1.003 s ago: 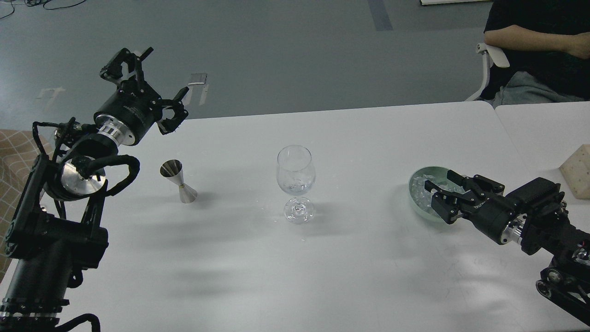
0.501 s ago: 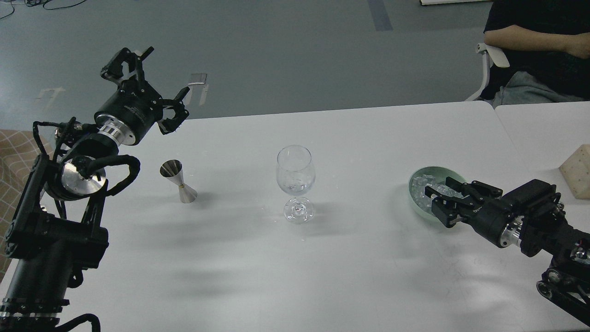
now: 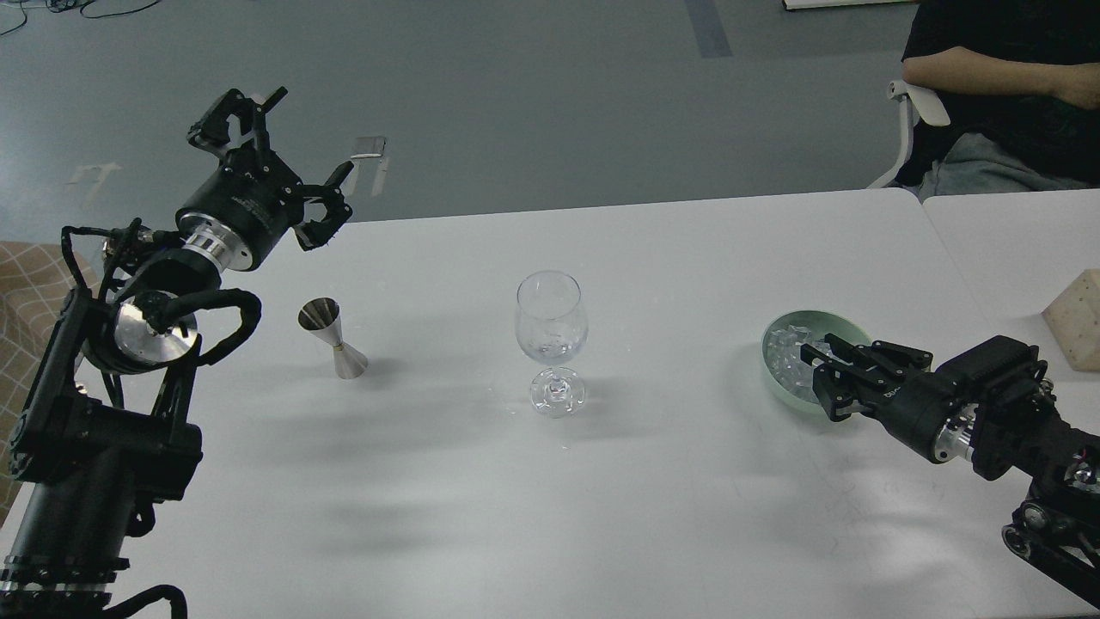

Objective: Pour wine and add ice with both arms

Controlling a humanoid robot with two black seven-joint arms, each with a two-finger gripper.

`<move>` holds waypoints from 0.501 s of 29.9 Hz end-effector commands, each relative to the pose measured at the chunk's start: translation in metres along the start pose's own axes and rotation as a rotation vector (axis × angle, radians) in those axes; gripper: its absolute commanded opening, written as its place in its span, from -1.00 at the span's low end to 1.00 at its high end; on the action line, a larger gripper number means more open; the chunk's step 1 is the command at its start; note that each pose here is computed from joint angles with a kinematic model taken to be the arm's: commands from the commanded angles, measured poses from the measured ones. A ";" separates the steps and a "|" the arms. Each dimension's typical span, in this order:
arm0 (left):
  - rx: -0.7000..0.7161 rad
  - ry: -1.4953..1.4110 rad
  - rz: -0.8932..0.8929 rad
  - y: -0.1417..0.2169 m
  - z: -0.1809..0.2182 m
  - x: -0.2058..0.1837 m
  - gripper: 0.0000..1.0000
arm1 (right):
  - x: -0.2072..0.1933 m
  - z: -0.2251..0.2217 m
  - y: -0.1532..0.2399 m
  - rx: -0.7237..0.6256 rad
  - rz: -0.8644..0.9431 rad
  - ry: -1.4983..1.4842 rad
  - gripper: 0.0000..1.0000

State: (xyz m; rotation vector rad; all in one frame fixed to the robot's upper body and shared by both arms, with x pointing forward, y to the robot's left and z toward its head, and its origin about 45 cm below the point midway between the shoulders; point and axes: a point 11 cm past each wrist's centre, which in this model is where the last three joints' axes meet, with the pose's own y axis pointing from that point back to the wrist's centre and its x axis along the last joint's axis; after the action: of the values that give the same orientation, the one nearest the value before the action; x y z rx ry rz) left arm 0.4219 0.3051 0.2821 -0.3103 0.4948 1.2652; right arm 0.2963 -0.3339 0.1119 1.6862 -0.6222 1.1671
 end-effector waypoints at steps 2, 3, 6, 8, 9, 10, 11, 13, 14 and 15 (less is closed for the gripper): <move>0.000 0.000 0.000 0.000 0.000 0.000 0.95 | 0.003 0.000 -0.001 0.004 0.006 0.000 -1.00; 0.000 0.000 0.000 0.000 0.000 0.000 0.95 | 0.003 0.000 -0.001 0.005 0.007 0.003 -1.00; -0.001 -0.002 0.000 0.000 0.001 0.000 0.95 | 0.006 -0.001 -0.002 0.011 0.013 0.000 -1.00; -0.001 -0.003 0.001 0.000 0.001 0.000 0.95 | 0.010 -0.002 -0.002 0.016 0.021 0.003 -1.00; -0.001 -0.003 0.001 0.000 0.001 0.000 0.95 | 0.012 -0.002 -0.002 0.018 0.027 0.006 -1.00; -0.001 -0.003 0.001 0.000 0.001 0.000 0.95 | 0.015 -0.005 -0.003 0.026 0.034 0.005 -1.00; -0.002 -0.003 -0.001 0.000 0.002 0.000 0.95 | 0.026 -0.009 -0.004 0.046 0.057 0.012 -1.00; -0.003 -0.004 -0.002 0.000 0.002 -0.001 0.95 | 0.057 -0.007 -0.004 0.064 0.105 0.058 -1.00; -0.004 -0.004 -0.003 -0.001 0.003 -0.001 0.95 | 0.077 -0.006 -0.004 0.074 0.128 0.087 -1.00; -0.004 -0.004 -0.003 -0.001 0.003 -0.001 0.95 | 0.085 -0.006 -0.005 0.081 0.133 0.100 -1.00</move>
State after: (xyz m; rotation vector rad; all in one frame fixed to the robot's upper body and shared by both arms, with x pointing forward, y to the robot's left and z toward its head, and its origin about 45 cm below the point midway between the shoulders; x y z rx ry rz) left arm 0.4226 0.3057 0.2843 -0.3107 0.4893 1.2651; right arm 0.3167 -0.3210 0.1539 1.6900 -0.6457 1.2935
